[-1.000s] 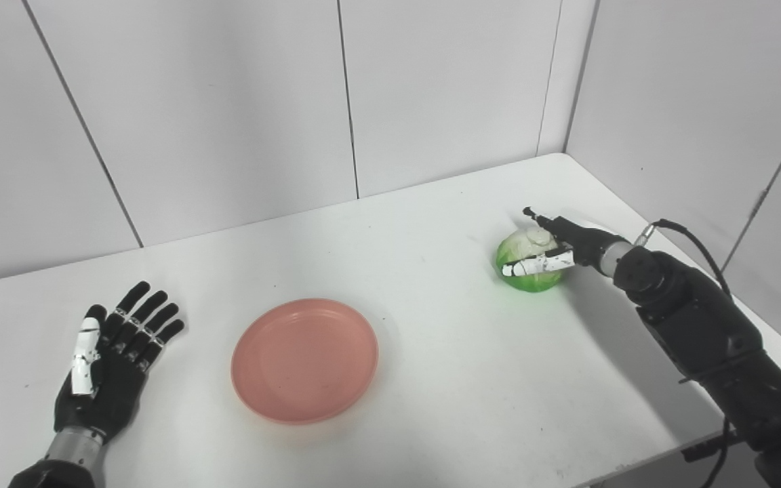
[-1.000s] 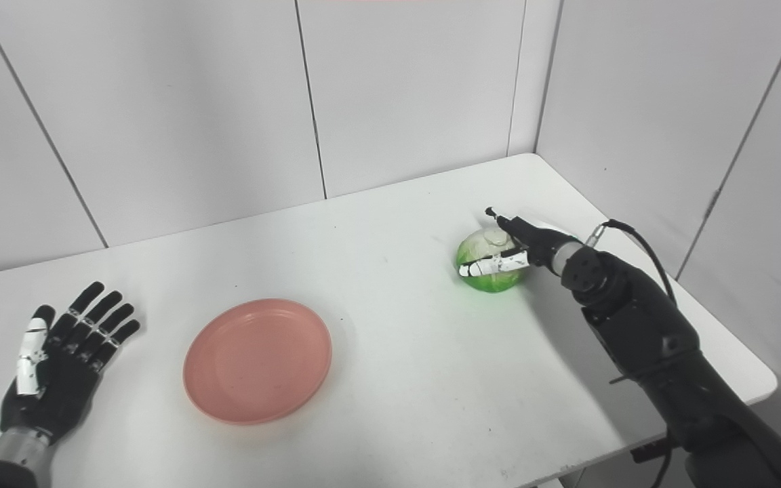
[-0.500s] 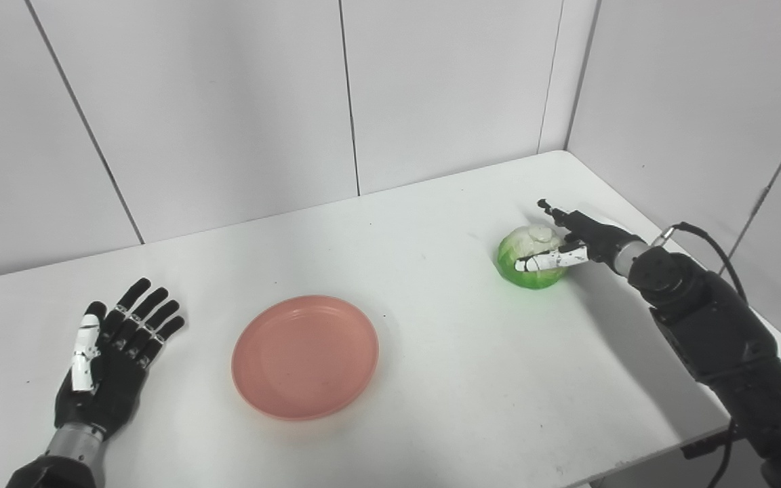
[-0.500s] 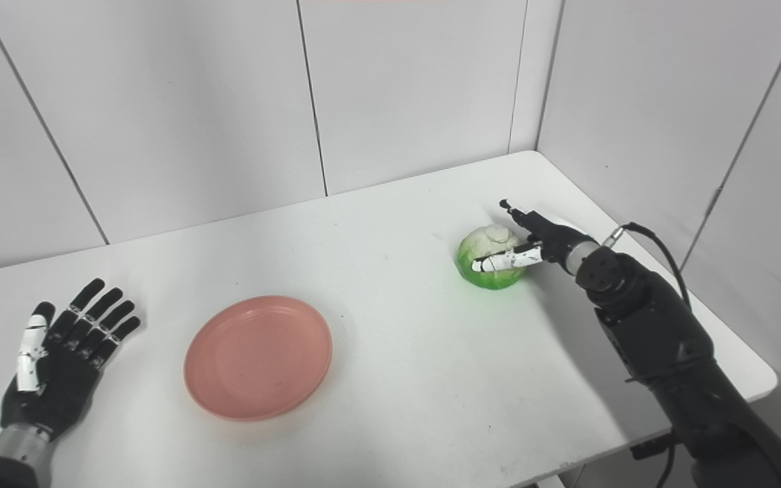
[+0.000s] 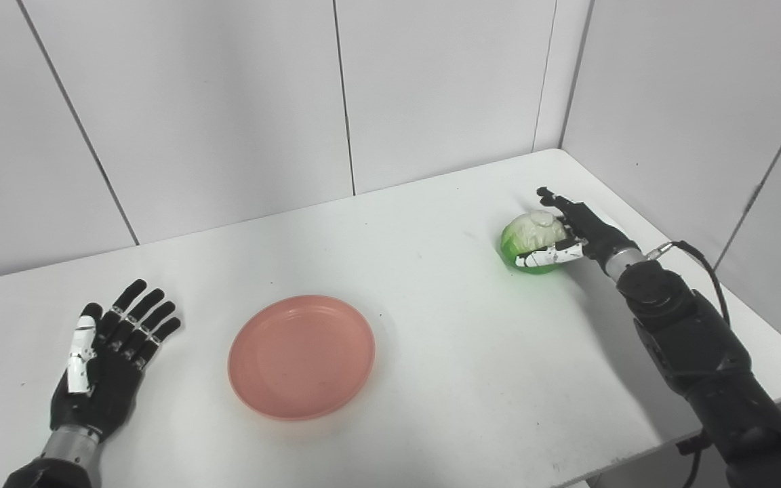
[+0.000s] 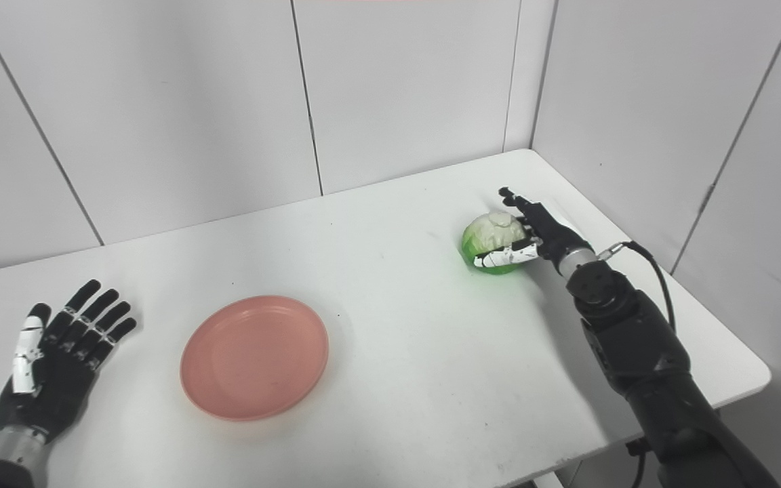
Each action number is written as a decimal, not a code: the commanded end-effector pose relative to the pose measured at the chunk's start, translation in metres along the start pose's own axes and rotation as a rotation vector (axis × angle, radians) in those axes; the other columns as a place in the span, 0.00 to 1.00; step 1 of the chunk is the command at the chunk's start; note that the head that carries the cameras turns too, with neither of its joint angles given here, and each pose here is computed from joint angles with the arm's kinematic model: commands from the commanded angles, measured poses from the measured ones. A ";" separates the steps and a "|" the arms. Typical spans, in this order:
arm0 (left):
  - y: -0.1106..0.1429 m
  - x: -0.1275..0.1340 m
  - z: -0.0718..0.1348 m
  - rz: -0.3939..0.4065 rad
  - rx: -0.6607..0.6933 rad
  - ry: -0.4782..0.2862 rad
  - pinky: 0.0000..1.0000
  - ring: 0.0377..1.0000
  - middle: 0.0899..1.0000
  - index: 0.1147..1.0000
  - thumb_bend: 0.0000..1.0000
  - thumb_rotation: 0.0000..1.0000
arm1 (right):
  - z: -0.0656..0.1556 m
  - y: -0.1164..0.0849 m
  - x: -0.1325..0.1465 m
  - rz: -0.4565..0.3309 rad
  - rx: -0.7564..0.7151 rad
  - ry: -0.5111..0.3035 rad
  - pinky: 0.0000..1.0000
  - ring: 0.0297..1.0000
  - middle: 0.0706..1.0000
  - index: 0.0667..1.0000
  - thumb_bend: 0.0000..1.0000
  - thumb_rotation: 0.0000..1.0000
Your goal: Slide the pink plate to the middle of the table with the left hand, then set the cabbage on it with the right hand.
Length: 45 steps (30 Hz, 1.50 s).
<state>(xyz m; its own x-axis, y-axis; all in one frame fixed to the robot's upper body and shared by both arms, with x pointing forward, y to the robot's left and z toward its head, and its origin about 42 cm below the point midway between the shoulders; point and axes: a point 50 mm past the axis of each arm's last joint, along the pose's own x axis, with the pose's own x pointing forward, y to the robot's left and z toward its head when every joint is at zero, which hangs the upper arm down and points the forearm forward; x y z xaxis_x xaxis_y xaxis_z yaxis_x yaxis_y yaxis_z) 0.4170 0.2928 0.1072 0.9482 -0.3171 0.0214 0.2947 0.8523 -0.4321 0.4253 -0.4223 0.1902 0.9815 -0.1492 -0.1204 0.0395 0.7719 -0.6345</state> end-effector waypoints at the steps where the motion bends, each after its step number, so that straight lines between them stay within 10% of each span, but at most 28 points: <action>1: 0.013 -0.025 -0.034 0.076 -0.036 0.128 0.80 0.81 0.80 0.78 0.48 0.88 | 0.011 0.014 0.007 0.067 0.001 -0.022 0.70 0.78 0.90 0.91 1.00 0.15; 12: 0.010 -0.026 -0.032 0.074 -0.032 0.127 0.80 0.80 0.79 0.78 0.49 0.88 | 0.019 0.030 0.021 0.149 -0.096 0.009 0.76 0.83 0.89 0.86 1.00 0.17; 19: 0.012 -0.026 -0.034 0.076 -0.029 0.128 0.83 0.82 0.81 0.79 0.49 0.91 | 0.021 0.037 0.024 0.140 -0.227 0.062 0.72 0.69 0.66 0.63 0.94 0.07; 20: 0.012 -0.026 -0.034 0.075 -0.028 0.127 0.81 0.81 0.80 0.78 0.49 0.91 | 0.021 0.038 0.025 0.139 -0.243 0.068 0.62 0.59 0.58 0.52 0.69 0.11; 22: 0.011 -0.025 -0.034 0.072 -0.026 0.124 0.80 0.80 0.80 0.78 0.49 0.91 | 0.021 0.040 0.025 0.133 -0.281 0.082 0.51 0.49 0.48 0.48 0.56 0.05; 45: 0.008 -0.023 -0.037 0.073 -0.040 0.124 0.81 0.81 0.80 0.79 0.49 0.89 | 0.036 0.025 0.012 -0.025 -0.181 0.014 0.38 0.37 0.46 0.51 0.51 0.00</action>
<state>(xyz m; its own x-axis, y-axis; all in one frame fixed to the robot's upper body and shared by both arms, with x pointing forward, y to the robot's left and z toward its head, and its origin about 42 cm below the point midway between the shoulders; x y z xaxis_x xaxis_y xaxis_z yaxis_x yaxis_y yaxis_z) 0.4146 0.2883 0.1077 0.9471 -0.3201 0.0250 0.2993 0.8522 -0.4292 0.4469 -0.3807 0.1942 0.9808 -0.1573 -0.1152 0.0110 0.6347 -0.7727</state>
